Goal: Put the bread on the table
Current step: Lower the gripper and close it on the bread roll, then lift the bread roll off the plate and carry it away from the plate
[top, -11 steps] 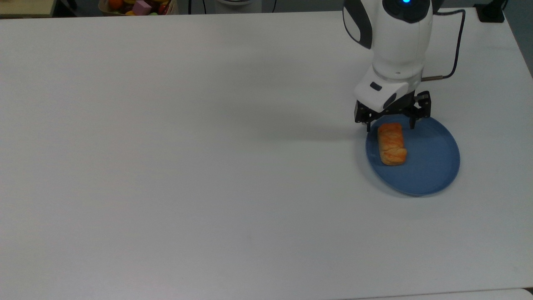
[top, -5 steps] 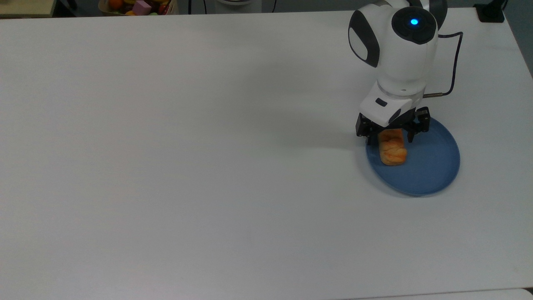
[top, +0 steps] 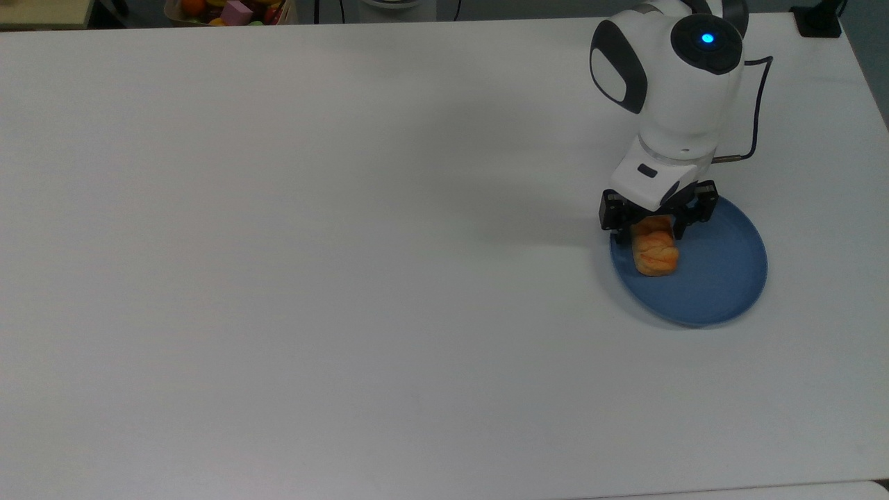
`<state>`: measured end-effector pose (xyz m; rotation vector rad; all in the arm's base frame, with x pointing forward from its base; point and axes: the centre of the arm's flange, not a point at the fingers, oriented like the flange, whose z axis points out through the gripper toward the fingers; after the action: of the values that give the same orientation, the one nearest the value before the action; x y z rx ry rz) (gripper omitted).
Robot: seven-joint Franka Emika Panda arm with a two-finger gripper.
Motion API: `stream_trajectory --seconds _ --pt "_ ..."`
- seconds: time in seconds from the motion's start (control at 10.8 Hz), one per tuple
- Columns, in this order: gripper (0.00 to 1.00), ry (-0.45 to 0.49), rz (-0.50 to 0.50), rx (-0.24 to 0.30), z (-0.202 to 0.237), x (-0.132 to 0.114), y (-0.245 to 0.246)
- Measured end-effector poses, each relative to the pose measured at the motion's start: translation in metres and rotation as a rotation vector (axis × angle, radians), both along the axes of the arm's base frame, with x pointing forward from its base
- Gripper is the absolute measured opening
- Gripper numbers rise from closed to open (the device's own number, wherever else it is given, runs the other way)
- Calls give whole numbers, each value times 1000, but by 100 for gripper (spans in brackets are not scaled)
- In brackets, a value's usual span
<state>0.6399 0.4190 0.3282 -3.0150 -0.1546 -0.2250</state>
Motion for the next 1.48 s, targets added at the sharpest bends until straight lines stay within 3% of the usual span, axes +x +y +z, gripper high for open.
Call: stream_trajectory --seconds 0.28,0.46,0.92,1.2,1.48 --pt "34 -3 10 -7 -1 -2 4" --pt "14 -5 19 -10 -1 -5 8" --pt "11 -13 29 -6 11 -9 15" --pt "9 -27 -4 -6 78 -1 -10" --pt "9 -25 -67 -5 147 11 -72"
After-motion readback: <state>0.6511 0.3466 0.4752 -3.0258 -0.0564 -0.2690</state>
